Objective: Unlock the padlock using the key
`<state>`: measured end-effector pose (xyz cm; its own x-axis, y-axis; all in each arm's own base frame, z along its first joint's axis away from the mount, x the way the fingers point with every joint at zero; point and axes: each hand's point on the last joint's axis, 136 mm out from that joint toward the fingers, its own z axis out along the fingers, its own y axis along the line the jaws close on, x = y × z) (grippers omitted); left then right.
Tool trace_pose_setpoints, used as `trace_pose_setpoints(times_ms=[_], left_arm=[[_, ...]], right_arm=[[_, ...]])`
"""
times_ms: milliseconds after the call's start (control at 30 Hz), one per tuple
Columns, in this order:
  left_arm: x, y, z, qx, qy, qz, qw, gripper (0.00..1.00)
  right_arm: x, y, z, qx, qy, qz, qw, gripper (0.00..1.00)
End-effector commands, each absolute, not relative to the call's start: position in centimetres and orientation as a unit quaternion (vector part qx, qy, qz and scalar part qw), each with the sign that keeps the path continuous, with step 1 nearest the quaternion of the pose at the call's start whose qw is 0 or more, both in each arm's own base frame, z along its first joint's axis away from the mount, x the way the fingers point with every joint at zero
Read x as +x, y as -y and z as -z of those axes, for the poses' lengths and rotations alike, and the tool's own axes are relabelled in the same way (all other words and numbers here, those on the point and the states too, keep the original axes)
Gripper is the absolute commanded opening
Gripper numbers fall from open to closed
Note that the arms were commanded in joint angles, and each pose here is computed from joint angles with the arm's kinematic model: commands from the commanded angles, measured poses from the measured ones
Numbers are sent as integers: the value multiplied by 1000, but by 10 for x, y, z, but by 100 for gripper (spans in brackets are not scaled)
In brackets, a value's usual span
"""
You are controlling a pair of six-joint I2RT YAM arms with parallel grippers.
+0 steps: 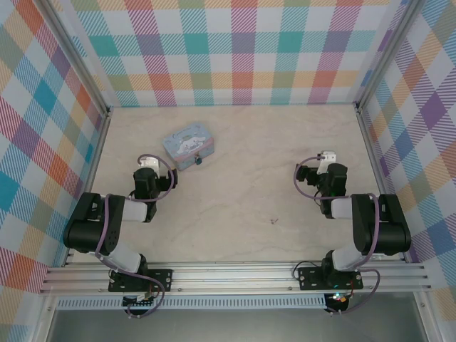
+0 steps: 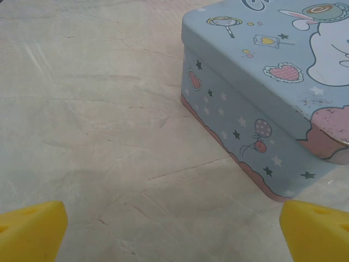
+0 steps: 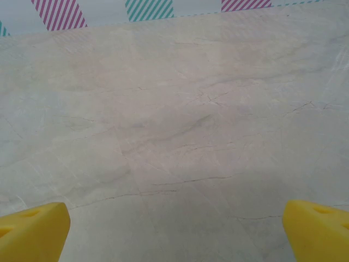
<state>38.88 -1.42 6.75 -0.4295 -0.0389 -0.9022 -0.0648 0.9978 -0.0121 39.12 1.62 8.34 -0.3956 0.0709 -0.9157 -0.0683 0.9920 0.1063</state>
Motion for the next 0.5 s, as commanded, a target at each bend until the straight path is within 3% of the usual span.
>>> trace_pose_setpoints(times_ms=[0, 467], left_arm=[[396, 10, -80, -42, -833, -13, 552, 100], [397, 10, -80, -42, -833, -13, 551, 100]], right_arm=[[396, -15, -92, 1, -824, -63, 563, 100], [396, -14, -92, 2, -823, -63, 564, 100]])
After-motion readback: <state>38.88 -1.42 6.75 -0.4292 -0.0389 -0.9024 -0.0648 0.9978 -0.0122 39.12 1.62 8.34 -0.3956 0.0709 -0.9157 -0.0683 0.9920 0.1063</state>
